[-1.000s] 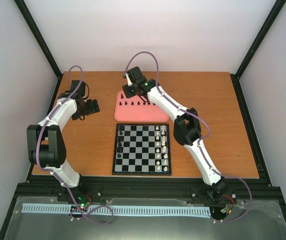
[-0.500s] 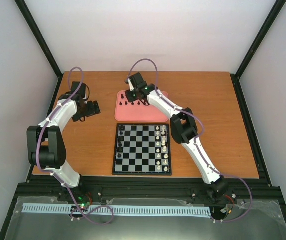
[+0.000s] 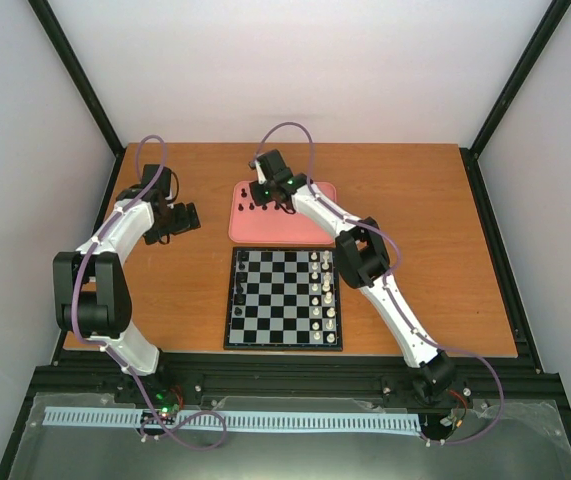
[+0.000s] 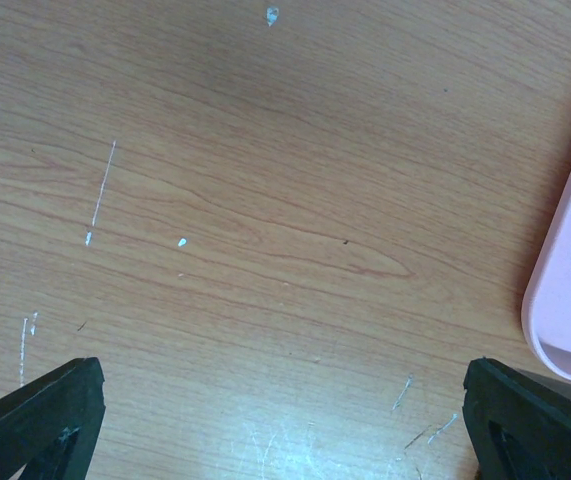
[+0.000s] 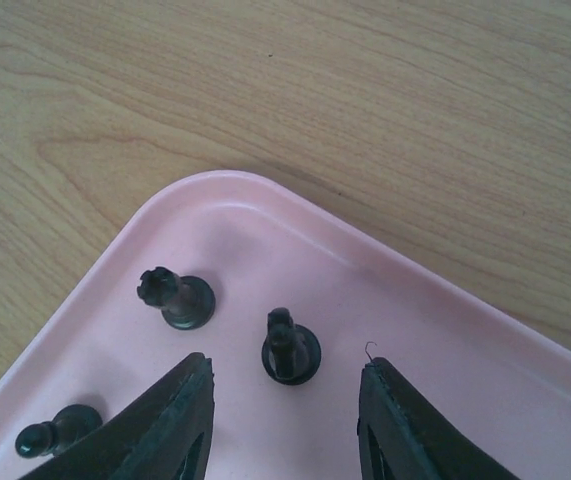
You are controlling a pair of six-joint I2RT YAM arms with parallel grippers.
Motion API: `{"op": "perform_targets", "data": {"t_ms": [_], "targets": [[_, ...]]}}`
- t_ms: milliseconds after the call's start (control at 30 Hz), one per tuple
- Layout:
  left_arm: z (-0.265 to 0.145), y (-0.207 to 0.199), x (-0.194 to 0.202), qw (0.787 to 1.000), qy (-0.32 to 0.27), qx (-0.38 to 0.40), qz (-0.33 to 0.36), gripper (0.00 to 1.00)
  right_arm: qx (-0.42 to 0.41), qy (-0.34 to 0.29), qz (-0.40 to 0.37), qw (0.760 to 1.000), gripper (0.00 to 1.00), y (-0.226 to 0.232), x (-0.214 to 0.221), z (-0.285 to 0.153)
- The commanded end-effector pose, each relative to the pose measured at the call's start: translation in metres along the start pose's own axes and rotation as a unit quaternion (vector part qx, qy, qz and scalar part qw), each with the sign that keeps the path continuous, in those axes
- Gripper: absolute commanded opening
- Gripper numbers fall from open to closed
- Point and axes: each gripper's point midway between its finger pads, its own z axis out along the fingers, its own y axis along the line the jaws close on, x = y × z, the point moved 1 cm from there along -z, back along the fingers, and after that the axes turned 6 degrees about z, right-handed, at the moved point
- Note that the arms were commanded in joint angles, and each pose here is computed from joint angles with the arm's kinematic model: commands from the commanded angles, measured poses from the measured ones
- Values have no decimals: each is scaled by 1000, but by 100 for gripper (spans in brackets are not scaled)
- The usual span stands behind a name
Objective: Set up the chess pieces on the board
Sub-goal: Pick up the chess piece from the storage box.
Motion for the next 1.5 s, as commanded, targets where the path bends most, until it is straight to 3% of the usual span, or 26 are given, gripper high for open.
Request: {"op": "perform_targets", "data": {"t_ms": [0,567,733,967,1200,1333,1467], "targets": [[-11,-4,-8,1000,-18,11,-7,100,-1,-32,12,999,47,-6,-15,6],[-5,-3,-5,1000,-10,7,-4,100,-7,-52,24,998,38,-13,-22,14],[-4,-3,-5,1000,-8,7,-4,100,-16,-50,23,998,29,-12,-21,15],[-5,-1,-4,1000,-10,4,-2,100,-18,-49,26,998,29,-13,-21,15],[-2,-2,-3,1000,-6,7,-5,100,-24,-40,24,999,18,-13,-18,15],[-1,-3,-3,1000,-6,7,-4,100,-25,-34,21,999,5,-13,-17,12],[-1,-3,-3,1000,-5,7,-5,100,-24,-44,20,999,3,-11,-29,1]]}}
